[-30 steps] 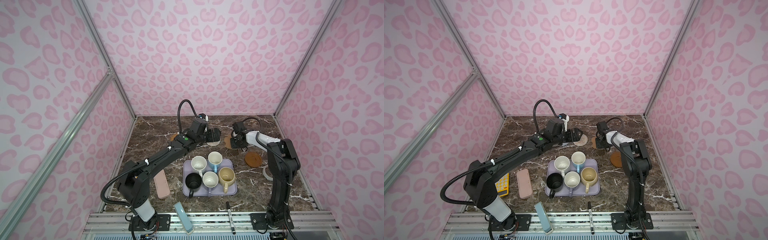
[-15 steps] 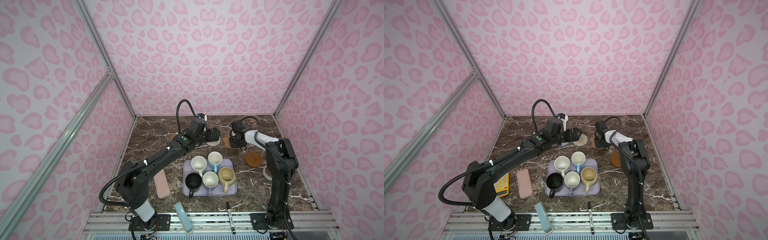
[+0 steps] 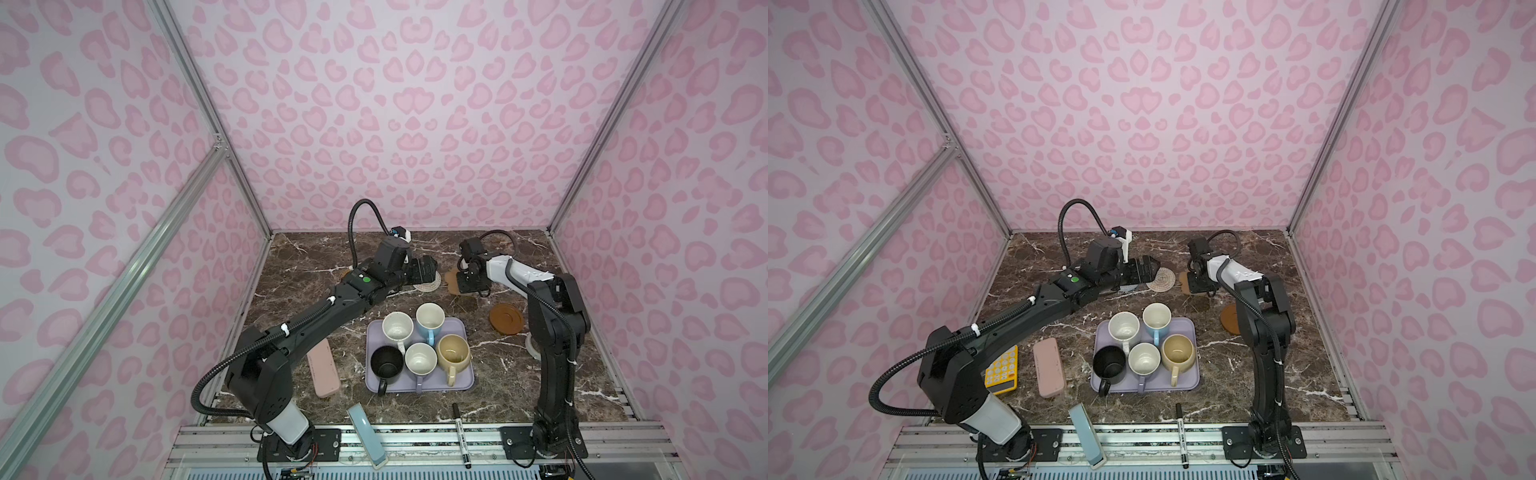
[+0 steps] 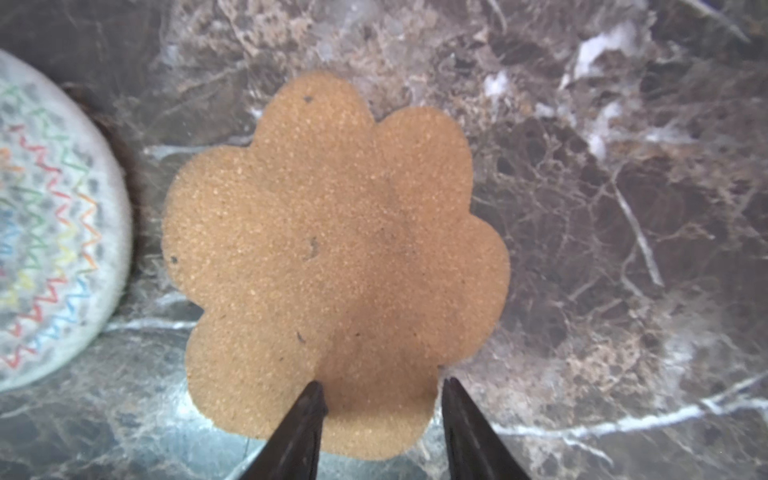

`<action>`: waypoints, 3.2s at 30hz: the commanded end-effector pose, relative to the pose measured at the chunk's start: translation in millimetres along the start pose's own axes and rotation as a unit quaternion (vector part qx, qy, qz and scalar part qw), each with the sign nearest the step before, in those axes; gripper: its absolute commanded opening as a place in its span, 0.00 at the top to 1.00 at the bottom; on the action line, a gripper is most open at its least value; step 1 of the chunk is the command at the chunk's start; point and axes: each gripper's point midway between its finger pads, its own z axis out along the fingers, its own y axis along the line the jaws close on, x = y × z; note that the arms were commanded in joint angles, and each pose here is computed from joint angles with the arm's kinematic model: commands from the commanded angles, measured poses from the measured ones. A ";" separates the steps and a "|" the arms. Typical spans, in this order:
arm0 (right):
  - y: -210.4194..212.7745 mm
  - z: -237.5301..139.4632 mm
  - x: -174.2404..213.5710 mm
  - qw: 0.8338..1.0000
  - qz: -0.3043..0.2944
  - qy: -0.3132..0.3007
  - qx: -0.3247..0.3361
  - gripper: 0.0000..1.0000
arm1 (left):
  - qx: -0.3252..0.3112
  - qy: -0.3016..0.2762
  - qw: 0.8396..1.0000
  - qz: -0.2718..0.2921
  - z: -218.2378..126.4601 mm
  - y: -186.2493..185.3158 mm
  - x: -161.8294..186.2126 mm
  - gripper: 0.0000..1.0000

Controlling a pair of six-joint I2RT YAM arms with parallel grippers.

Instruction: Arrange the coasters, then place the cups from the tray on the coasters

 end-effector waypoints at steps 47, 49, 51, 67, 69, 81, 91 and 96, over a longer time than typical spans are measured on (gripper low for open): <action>-52.5 -44.2 126.4 0.993 0.120 0.016 0.015 0.34 | 0.112 0.072 0.990 0.042 46.5 -101.3 24.3 0.02; -53.3 -39.4 127.7 0.992 0.121 0.022 0.019 0.36 | 0.113 0.075 0.990 0.045 47.6 -101.0 26.3 0.02; -53.4 -35.2 128.4 0.992 0.121 0.026 0.022 0.37 | 0.109 0.075 0.990 0.047 48.0 -98.5 26.3 0.03; -55.4 -9.1 90.2 0.990 0.138 0.030 0.015 0.48 | 0.098 0.062 0.993 0.026 52.6 -68.7 15.2 0.03; -57.1 -7.6 81.1 0.990 0.139 0.026 0.015 0.49 | 0.083 0.055 0.995 0.031 52.4 -63.1 13.2 0.03; -67.0 14.2 31.3 0.988 0.149 0.028 0.003 0.51 | 0.072 0.045 0.996 0.024 54.6 -45.3 3.5 0.03; -63.5 24.8 -3.9 0.989 0.147 0.022 -0.013 0.52 | 0.055 0.037 0.998 0.025 51.7 -34.9 -1.5 0.03; -63.7 27.8 -13.4 0.989 0.148 0.018 -0.012 0.52 | 0.047 0.044 0.997 0.029 51.4 -30.7 1.9 0.03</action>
